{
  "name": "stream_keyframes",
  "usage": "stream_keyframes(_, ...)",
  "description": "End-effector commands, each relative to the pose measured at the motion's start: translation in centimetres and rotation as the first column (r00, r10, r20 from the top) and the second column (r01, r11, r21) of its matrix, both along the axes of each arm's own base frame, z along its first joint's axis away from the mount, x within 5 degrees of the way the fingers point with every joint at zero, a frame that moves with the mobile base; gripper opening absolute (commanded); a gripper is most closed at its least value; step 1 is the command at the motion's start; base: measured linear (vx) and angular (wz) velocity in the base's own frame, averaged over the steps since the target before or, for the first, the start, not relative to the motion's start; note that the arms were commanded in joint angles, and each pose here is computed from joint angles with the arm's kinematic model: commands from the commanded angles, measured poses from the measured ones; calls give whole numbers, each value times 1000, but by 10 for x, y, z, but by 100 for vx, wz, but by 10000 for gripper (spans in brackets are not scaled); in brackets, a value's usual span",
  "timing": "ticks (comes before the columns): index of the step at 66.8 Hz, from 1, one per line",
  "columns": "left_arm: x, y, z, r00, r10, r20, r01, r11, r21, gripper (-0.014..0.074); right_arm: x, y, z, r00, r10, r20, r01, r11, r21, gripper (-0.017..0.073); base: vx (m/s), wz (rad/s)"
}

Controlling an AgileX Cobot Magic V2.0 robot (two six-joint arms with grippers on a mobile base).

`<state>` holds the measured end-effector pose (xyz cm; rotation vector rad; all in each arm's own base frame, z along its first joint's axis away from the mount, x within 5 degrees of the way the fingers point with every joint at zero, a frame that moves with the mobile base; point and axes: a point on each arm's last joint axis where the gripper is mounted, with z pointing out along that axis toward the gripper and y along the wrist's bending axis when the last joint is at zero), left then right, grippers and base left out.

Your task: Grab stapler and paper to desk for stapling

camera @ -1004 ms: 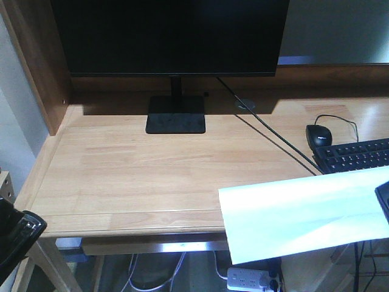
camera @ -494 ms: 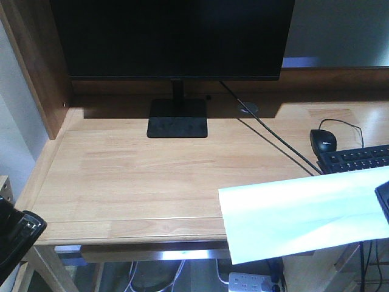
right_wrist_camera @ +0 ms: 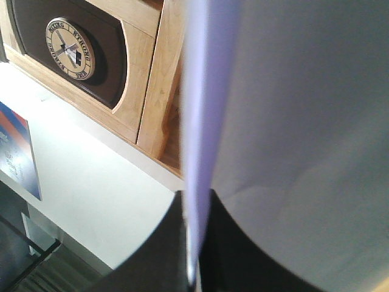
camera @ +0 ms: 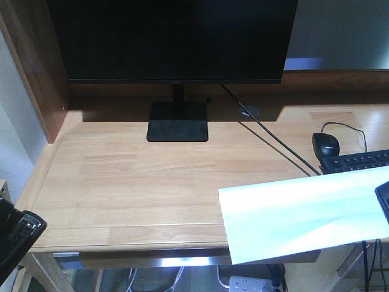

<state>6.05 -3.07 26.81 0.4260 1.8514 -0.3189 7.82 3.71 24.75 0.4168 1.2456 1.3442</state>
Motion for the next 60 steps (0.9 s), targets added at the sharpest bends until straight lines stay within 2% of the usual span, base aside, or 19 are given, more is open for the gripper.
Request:
stream_keyframes(1, 2, -1, 20, 992, 9, 125, -1, 998, -70, -7, -1, 0, 14, 996, 14, 83, -16, 1000, 26, -6, 3, 0)
stream_keyframes(60, 2, -1, 20, 992, 9, 125, -1, 998, -70, -7, -1, 0, 14, 996, 14, 83, -16, 1000, 26, -6, 2, 0)
